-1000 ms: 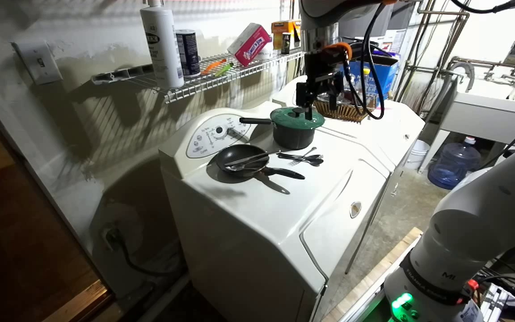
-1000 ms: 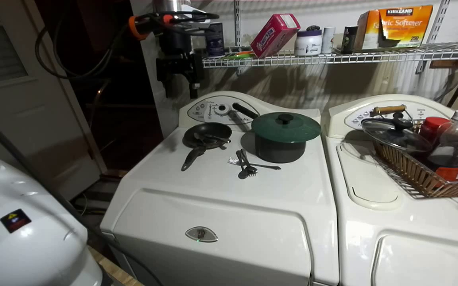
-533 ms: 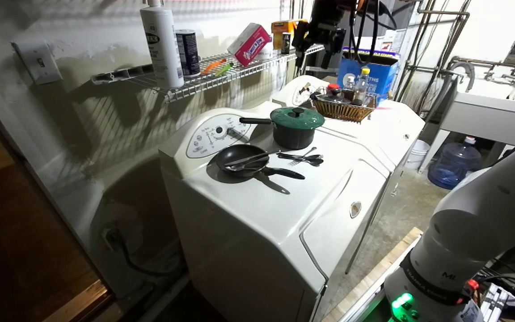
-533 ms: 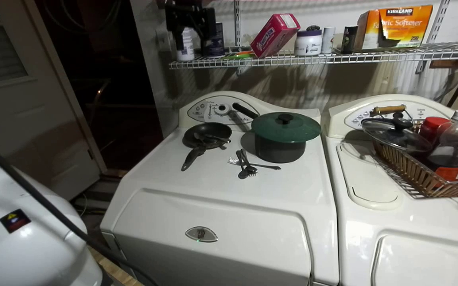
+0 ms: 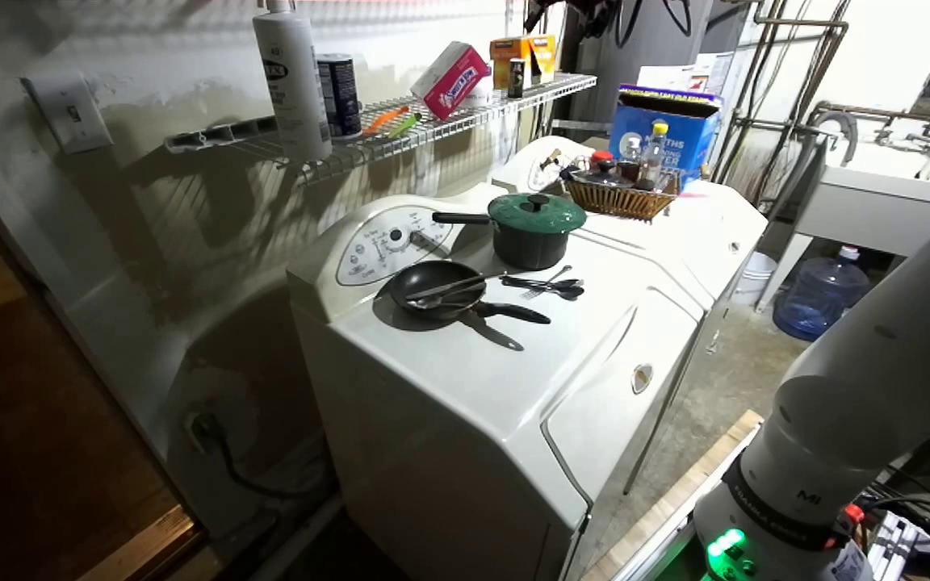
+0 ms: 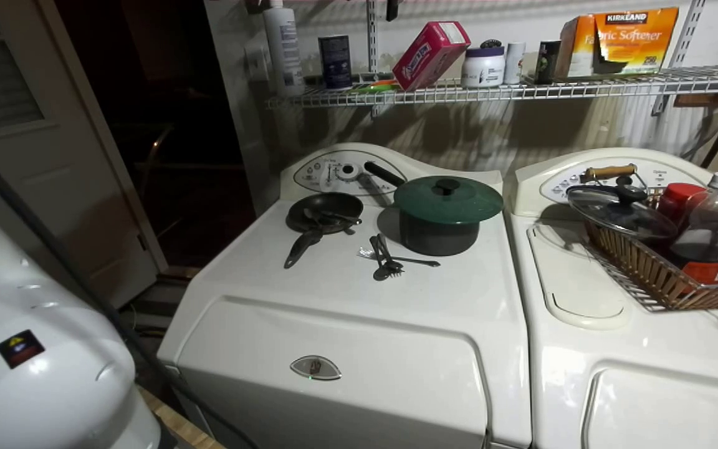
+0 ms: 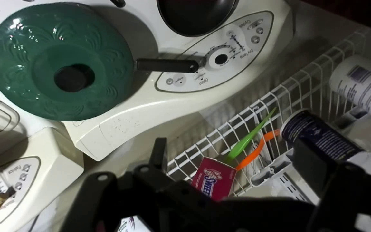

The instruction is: Remove the pink box from the boat.

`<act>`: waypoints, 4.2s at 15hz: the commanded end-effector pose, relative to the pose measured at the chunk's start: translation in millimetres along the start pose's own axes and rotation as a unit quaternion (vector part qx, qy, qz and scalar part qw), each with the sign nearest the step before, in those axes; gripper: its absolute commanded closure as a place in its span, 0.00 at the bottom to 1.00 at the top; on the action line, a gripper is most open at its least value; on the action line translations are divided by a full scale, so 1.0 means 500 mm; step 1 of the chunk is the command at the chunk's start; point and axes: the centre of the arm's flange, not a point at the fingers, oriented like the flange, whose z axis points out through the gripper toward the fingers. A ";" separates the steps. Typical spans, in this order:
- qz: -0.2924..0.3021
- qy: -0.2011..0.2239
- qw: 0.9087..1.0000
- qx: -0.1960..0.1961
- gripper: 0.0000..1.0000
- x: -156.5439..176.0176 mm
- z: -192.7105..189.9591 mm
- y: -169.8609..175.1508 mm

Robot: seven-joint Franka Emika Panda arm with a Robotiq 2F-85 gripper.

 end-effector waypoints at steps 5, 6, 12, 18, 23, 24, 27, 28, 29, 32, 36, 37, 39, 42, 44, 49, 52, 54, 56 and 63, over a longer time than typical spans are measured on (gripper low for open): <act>0.017 0.020 1.000 0.008 0.00 0.045 0.012 -0.003; 0.032 0.030 0.999 0.025 0.00 0.079 0.011 -0.004; 0.103 0.070 0.987 0.100 0.00 0.237 0.028 0.005; 0.141 0.075 0.981 0.109 0.00 0.334 0.118 0.034; 0.164 0.104 0.974 0.114 0.00 0.379 0.180 0.051; 0.169 0.107 0.973 0.115 0.00 0.384 0.189 0.052; 0.184 0.107 0.970 0.117 0.00 0.397 0.226 0.056; 0.188 0.106 0.969 0.118 0.00 0.401 0.236 0.058; 0.191 0.105 0.969 0.118 0.00 0.403 0.244 0.060; 0.207 0.102 0.968 0.103 0.00 0.402 0.261 0.068; 0.222 0.095 0.965 0.099 0.00 0.401 0.275 0.073; 0.225 0.093 0.965 0.102 0.00 0.402 0.279 0.073; 0.226 0.088 0.965 0.104 0.00 0.407 0.293 0.076; 0.220 0.086 0.966 0.108 0.16 0.410 0.308 0.079; 0.219 0.085 0.966 0.108 0.34 0.406 0.308 0.075; 0.207 0.076 0.968 0.116 0.55 0.373 0.272 0.044; 0.202 0.066 0.971 0.106 0.62 0.335 0.230 0.032; 0.199 0.071 0.973 0.097 0.62 0.308 0.188 0.032; 0.199 0.081 0.973 0.084 0.62 0.280 0.142 0.045; 0.248 0.089 0.964 -0.023 0.62 0.174 0.020 0.171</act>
